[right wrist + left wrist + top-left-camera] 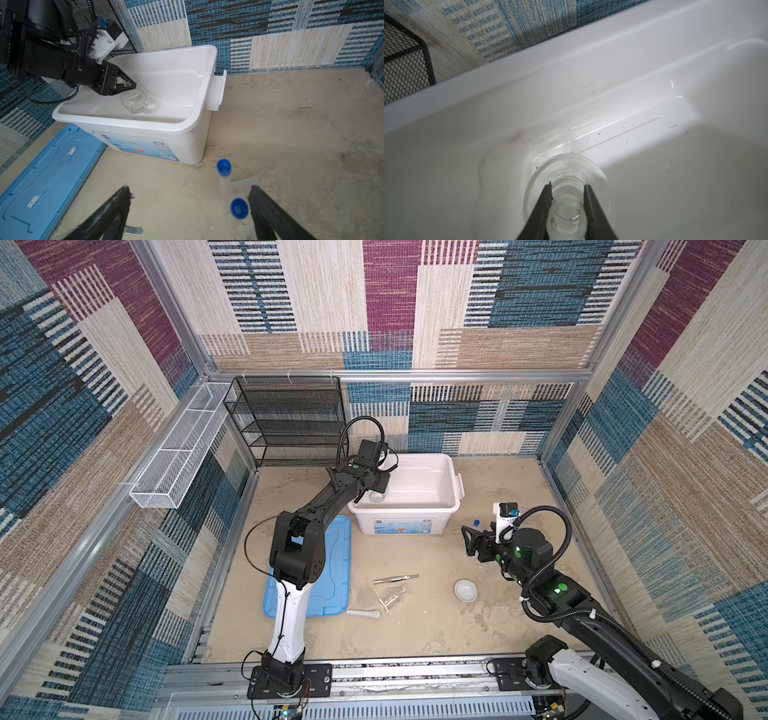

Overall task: Organize the chemistry lab equipment
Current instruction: 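Lower the flask into the white bin and open the left gripper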

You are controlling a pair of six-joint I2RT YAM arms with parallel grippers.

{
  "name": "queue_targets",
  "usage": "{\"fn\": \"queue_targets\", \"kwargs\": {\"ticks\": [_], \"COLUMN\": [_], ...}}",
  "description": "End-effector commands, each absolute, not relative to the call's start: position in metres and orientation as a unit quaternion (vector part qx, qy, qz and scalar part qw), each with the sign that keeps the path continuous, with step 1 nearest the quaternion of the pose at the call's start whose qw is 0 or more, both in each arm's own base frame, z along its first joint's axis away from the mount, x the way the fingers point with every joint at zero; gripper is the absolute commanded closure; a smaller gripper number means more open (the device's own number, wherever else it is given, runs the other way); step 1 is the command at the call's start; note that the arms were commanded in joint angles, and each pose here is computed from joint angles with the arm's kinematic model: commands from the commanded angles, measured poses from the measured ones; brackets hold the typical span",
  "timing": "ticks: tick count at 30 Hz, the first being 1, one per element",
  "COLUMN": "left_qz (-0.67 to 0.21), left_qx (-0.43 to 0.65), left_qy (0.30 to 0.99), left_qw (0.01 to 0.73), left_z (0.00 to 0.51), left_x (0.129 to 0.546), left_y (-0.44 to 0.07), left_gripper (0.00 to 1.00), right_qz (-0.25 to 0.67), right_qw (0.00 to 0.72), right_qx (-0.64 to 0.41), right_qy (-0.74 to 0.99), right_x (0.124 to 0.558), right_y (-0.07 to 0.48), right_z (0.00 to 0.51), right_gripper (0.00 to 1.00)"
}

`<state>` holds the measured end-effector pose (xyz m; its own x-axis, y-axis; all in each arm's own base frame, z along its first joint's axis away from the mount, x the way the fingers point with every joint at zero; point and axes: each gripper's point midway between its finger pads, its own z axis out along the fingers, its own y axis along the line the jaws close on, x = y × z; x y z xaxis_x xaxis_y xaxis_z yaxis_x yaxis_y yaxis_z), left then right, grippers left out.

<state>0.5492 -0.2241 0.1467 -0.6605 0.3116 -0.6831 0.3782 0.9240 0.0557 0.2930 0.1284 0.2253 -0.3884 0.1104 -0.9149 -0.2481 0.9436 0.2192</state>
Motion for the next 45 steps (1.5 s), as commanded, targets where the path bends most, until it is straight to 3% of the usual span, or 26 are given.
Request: {"fn": "queue_targets", "kwargs": {"ticks": [1,20,30,45], "left_qz": [-0.041,-0.053,-0.074,-0.105], "left_qx": [0.167,0.165,0.165,0.182], "left_qy": [0.905,0.917,0.913,0.881], "left_qw": [0.389,0.36,0.366,0.424], "left_z": [0.15,0.122,0.139,0.218], "left_x": [0.563,0.56,0.554,0.535], "left_y": [-0.221,-0.22,-0.226,-0.244], "left_gripper": [0.87,0.85,0.47,0.2], "right_qz": [0.162,0.157,0.158,0.222], "right_qw": [0.56,0.557,0.559,0.539], "right_qx": [-0.033,-0.031,-0.031,-0.102], "right_qy": [0.812,0.815,0.813,0.806], "right_x": [0.296,0.297,0.296,0.284], "right_y": [0.127,0.126,0.125,0.156], "right_z": [0.229,0.225,0.228,0.232], "right_gripper": [0.09,0.09,0.09,0.13]}}
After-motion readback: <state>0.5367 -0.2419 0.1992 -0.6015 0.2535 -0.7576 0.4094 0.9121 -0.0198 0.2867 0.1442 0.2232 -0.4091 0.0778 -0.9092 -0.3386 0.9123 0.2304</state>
